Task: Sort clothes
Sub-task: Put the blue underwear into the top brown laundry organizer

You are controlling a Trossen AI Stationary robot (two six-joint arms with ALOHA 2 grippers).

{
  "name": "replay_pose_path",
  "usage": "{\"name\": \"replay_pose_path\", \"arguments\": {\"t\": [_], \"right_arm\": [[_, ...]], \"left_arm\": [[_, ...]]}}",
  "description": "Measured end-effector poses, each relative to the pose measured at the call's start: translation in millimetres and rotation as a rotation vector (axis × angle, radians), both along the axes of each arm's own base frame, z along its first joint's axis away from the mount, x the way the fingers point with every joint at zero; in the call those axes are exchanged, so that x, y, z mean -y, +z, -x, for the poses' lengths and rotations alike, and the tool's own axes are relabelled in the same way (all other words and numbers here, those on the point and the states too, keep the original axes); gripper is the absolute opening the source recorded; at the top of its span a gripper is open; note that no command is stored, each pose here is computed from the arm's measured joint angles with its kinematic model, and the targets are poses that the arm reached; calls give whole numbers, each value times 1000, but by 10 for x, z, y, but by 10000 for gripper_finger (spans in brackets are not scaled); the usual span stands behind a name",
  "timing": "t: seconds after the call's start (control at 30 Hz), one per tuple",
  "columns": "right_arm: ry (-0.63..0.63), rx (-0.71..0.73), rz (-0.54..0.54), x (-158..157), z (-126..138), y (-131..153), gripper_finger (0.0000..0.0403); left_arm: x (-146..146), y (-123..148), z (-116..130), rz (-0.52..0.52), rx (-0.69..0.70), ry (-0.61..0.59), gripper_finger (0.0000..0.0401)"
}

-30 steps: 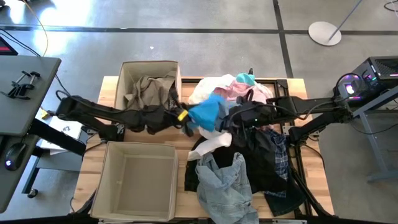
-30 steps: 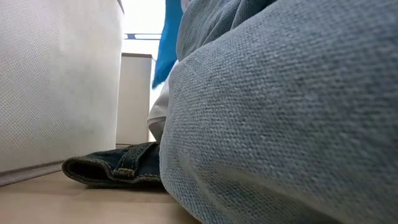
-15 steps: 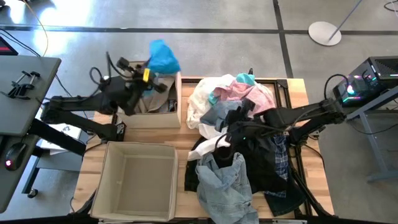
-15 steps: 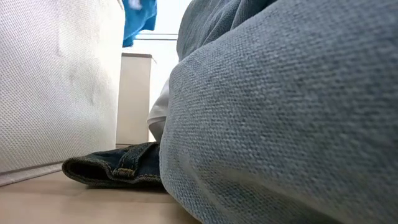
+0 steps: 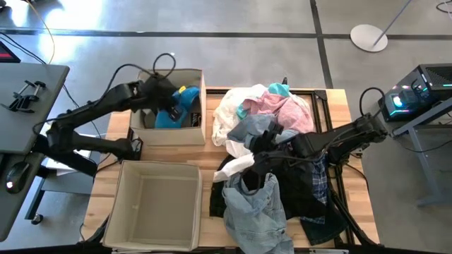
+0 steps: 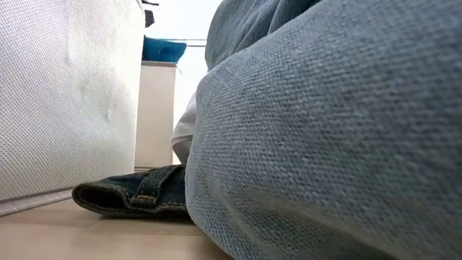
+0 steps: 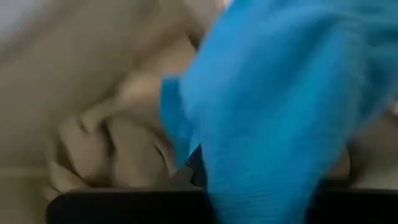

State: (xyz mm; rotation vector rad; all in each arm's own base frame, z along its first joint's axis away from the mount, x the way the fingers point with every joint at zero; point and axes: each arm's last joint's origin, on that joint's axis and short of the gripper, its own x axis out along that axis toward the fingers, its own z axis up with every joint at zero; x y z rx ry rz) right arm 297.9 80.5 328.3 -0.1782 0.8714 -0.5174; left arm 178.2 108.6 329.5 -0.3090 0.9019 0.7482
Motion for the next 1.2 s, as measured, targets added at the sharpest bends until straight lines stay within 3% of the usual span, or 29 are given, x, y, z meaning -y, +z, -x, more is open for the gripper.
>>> {"name": "replay_pose_path", "arguments": {"t": [0.1,0.33,0.5,0.7,0.87,0.97,1.07,1.2], "right_arm": [[-1,11,0,-4,-7,5,195],[1,11,0,-11,-5,5,195],[6,11,0,-26,0,5,195],[6,11,-1,-25,0,6,195],[-6,20,-10,-26,0,6,195],[-5,20,-9,-32,2,6,195],[-7,24,-11,-37,3,6,195],[-15,29,-17,-37,4,6,195]], "left_arm": [[-98,-155,-19,97,-105,-1,16],[-327,-411,-121,184,-331,-33,68],[-368,-199,-91,237,-375,-67,120],[-361,319,-52,140,-294,-60,153],[-335,688,-18,61,-195,-48,155],[-341,747,-46,54,-129,-65,150],[-379,651,-130,108,-111,-118,133],[-511,284,-228,176,-219,-73,98]]}}
